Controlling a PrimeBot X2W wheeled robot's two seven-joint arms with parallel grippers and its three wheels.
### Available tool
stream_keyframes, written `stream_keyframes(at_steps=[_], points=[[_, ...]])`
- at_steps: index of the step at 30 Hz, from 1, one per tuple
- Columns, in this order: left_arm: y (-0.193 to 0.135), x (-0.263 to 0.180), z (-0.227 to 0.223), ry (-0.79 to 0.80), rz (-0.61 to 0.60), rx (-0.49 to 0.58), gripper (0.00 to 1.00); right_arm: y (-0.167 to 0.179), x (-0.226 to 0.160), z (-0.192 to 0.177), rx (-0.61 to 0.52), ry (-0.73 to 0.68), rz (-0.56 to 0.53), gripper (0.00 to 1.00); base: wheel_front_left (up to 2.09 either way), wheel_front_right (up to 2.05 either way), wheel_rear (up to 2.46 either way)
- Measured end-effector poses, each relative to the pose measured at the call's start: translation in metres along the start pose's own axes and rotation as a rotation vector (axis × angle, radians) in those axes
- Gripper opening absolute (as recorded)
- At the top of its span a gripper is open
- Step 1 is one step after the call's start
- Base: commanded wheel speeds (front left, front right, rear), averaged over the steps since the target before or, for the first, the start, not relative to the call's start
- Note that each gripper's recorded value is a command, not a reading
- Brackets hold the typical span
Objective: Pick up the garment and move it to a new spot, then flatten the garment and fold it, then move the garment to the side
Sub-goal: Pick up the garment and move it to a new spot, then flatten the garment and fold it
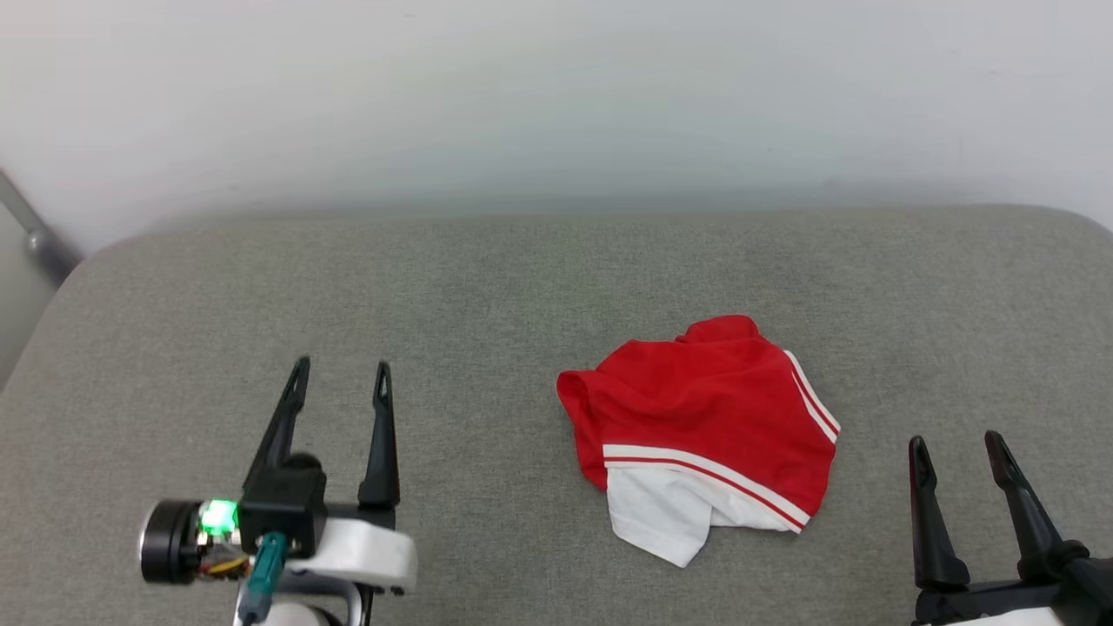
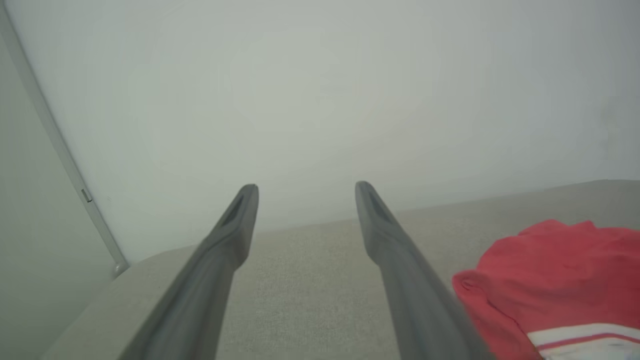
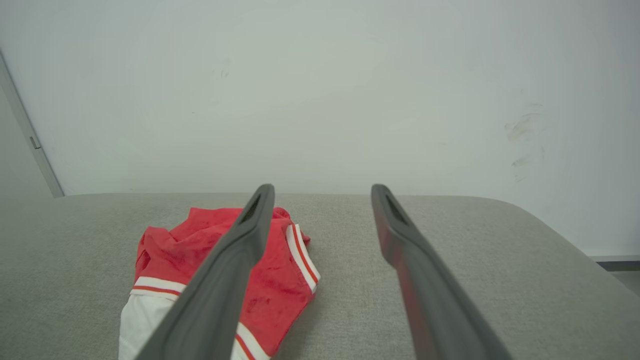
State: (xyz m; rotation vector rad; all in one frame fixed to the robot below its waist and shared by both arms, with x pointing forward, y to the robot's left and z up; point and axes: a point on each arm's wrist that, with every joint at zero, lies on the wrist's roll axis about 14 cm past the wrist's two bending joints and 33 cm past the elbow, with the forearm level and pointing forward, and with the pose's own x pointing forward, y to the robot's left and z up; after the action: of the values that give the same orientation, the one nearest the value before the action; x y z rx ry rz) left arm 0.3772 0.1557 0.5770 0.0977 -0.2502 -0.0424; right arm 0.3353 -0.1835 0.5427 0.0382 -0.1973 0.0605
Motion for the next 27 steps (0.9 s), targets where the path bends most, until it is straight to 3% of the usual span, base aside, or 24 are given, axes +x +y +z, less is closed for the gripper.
stream_keyframes(at_steps=[27], points=[[0.013,-0.055,-0.034,0.095,0.067,-0.063,1.0,0.003,-0.021,-0.012,0.078,0.043,-0.005,1.0,0.0,0.0,0.0]])
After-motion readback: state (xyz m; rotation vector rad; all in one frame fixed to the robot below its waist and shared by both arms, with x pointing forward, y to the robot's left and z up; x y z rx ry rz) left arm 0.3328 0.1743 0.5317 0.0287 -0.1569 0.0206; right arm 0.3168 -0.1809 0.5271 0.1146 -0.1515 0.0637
